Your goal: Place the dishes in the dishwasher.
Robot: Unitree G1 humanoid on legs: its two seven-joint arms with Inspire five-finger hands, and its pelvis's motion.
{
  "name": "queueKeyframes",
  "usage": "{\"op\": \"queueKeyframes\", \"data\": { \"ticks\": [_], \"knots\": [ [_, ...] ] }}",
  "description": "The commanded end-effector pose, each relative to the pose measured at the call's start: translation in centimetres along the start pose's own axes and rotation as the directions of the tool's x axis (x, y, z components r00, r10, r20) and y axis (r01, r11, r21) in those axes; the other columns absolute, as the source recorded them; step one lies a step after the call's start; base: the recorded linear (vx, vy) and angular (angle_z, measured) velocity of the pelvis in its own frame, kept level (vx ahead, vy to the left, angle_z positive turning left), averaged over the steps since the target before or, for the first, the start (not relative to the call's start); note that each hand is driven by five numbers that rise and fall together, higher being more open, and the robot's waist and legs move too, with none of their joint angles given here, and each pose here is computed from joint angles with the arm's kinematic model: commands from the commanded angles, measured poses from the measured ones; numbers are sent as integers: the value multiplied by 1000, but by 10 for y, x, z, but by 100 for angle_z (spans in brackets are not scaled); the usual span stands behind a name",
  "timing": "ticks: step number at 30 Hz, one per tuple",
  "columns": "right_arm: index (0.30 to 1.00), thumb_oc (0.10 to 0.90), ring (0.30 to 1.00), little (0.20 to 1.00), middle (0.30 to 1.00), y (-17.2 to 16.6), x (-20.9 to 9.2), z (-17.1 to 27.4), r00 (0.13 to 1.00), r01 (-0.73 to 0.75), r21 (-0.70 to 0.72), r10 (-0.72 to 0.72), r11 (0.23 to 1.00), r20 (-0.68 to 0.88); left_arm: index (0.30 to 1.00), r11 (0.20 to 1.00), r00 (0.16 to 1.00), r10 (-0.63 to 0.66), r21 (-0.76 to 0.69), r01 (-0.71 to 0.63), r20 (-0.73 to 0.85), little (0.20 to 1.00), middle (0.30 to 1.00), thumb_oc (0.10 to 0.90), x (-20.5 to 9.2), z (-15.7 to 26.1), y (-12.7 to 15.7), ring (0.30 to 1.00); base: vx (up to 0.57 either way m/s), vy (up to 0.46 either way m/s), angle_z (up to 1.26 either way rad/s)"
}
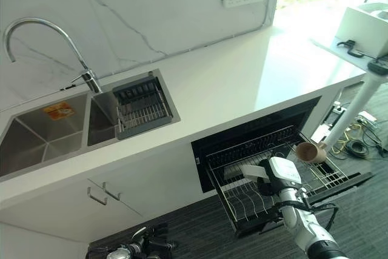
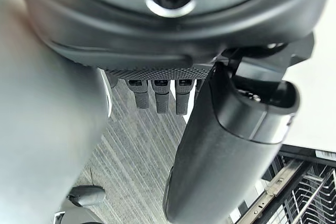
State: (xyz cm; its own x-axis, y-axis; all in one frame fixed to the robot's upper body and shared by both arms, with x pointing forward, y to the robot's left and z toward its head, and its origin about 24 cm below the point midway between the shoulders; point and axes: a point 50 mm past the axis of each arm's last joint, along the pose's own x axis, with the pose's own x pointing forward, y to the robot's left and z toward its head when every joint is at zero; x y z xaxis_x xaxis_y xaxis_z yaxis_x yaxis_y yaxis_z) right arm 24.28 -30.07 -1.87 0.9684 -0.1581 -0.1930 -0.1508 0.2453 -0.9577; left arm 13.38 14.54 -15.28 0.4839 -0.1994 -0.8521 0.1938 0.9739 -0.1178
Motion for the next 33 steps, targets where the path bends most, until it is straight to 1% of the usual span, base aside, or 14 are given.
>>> {"op": "queueKeyframes", "data": {
  "ticks": [1, 6, 11, 12, 14, 15, 16, 17, 19, 22, 25, 29, 32, 33],
  "knots": [
    [300, 400, 300, 300, 300, -59, 39, 37, 952, 297, 145, -304, 944, 32, 900, 967, 859, 255, 110, -230, -444, 900, 900, 800, -62, -106, 82, 900, 0, 7, 7],
    [300, 400, 300, 300, 300, -46, 45, 34, 962, 274, 107, -271, 956, -44, 900, 968, 861, 247, 141, -206, -444, 900, 900, 800, -61, -106, 81, 900, -3, 8, 15],
    [300, 400, 300, 300, 300, -36, 47, 29, 979, 193, 108, -183, 975, -92, 900, 969, 864, 245, 135, -206, -439, 900, 900, 800, -61, -106, 81, 900, 3, 5, 8],
    [300, 400, 300, 300, 300, -34, 47, 27, 983, 163, 117, -151, 980, -106, 900, 969, 866, 245, 136, -205, -436, 900, 900, 800, -61, -105, 81, 900, -33, 3, 13],
    [300, 400, 300, 300, 300, -15, 41, 13, 987, -20, 145, 43, 989, -157, 900, 968, 874, 248, 134, -210, -419, 900, 900, 800, -59, -97, 85, 900, -66, -6, 10],
    [300, 400, 300, 300, 300, -15, 41, 13, 987, -20, 145, 43, 989, -157, 900, 968, 874, 248, 134, -210, -418, 900, 900, 800, -59, -97, 85, 900, -38, -25, 10],
    [589, 593, 589, 589, 589, -6, 37, 8, 979, -62, 158, 91, 986, -183, 900, 968, 873, 250, 139, -211, -419, 900, 900, 800, -59, -97, 86, 900, -20, -20, 8],
    [900, 800, 900, 900, 900, 6, 30, 2, 967, -113, 169, 148, 979, -209, 900, 967, 871, 252, 143, -211, -421, 900, 900, 800, -59, -98, 86, 900, 6, -37, 8],
    [900, 800, 900, 900, 900, 25, 16, -12, 915, -180, 243, 253, 953, -316, 900, 965, 868, 256, 170, -201, -425, 900, 900, 800, -60, -97, 89, 900, 10, -36, 7],
    [900, 800, 900, 900, 900, 39, 9, -14, 867, -212, 370, 349, 904, -356, 900, 963, 868, 255, 197, -186, -426, 900, 900, 800, -59, -94, 90, 900, 7, -11, 1],
    [900, 800, 900, 900, 900, 42, 8, -12, 861, -210, 414, 368, 886, -351, 900, 962, 871, 256, 194, -189, -419, 900, 900, 800, -57, -90, 92, 900, 7, -1, -2],
    [900, 800, 900, 900, 900, 38, 10, -11, 866, -207, 418, 364, 884, -341, 900, 960, 877, 257, 207, -186, -406, 900, 900, 800, -55, -83, 95, 900, 9, -8, -9],
    [900, 800, 900, 900, 900, 38, 8, -16, 832, -221, 495, 428, 840, -353, 900, 959, 879, 260, 217, -185, -400, 900, 900, 800, -54, -81, 94, 900, 10, -4, -10],
    [900, 800, 900, 900, 900, 30, 12, -16, 836, -185, 547, 423, 817, -348, 900, 958, 877, 263, 218, -187, -403, 900, 900, 800, -54, -80, 96, 900, 14, -3, -14]
  ]
}}
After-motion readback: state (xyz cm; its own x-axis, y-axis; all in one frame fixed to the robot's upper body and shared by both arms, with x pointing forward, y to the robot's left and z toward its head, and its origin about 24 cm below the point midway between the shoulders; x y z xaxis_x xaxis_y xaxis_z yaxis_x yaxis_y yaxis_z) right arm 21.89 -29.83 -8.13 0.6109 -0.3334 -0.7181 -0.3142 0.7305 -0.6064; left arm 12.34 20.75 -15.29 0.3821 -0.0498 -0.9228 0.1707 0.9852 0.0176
